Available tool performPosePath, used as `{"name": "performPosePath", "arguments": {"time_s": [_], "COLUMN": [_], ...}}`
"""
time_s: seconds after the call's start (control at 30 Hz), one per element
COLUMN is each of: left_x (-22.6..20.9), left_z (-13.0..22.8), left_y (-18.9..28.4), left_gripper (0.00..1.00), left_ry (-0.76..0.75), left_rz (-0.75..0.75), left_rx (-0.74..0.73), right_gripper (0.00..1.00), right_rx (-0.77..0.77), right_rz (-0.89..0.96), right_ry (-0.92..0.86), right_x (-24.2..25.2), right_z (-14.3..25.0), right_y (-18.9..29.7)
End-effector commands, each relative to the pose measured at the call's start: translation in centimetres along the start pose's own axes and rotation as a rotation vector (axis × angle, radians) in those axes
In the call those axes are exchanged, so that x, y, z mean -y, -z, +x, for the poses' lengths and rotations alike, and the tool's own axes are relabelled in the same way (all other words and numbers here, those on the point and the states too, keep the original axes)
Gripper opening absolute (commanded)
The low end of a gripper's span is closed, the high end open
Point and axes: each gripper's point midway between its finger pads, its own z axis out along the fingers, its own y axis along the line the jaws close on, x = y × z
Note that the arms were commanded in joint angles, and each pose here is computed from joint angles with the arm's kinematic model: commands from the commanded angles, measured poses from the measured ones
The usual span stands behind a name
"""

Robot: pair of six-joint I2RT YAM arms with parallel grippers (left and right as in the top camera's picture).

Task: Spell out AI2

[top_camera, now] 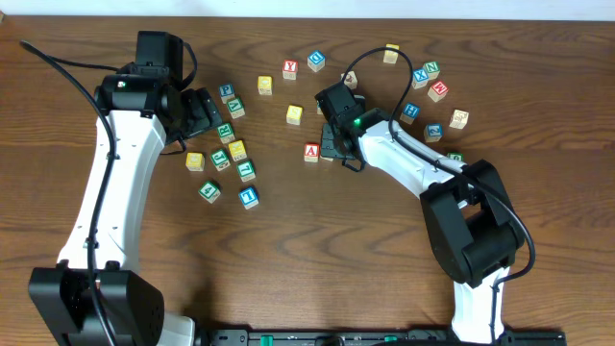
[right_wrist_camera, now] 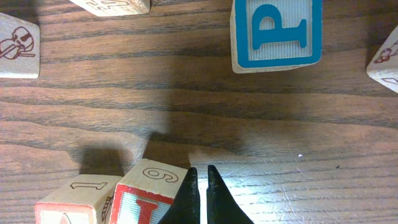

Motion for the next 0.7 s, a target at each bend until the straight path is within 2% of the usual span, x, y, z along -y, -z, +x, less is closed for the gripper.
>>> {"name": "performPosePath", "arguments": {"time_s": [0.0, 0.67], "left_x": [-0.25, -0.25], "left_z": [-0.26, -0.27], "left_y": [0.14, 0.14], "left_gripper": [0.98, 0.98], "left_ry": [-0.006, -0.006], "left_rz": [-0.017, -0.017], "left_rx": [0.010, 0.010], "right_gripper": [0.01, 0.01], "right_rx": [0.011, 0.042], "right_rz": [-0.012, -0.026], "right_ry": [0.018, 0.039], "right_x": [-0.27, -0.63], "right_z": [-0.05, -0.82], "right_y": [0.66, 0.69]}}
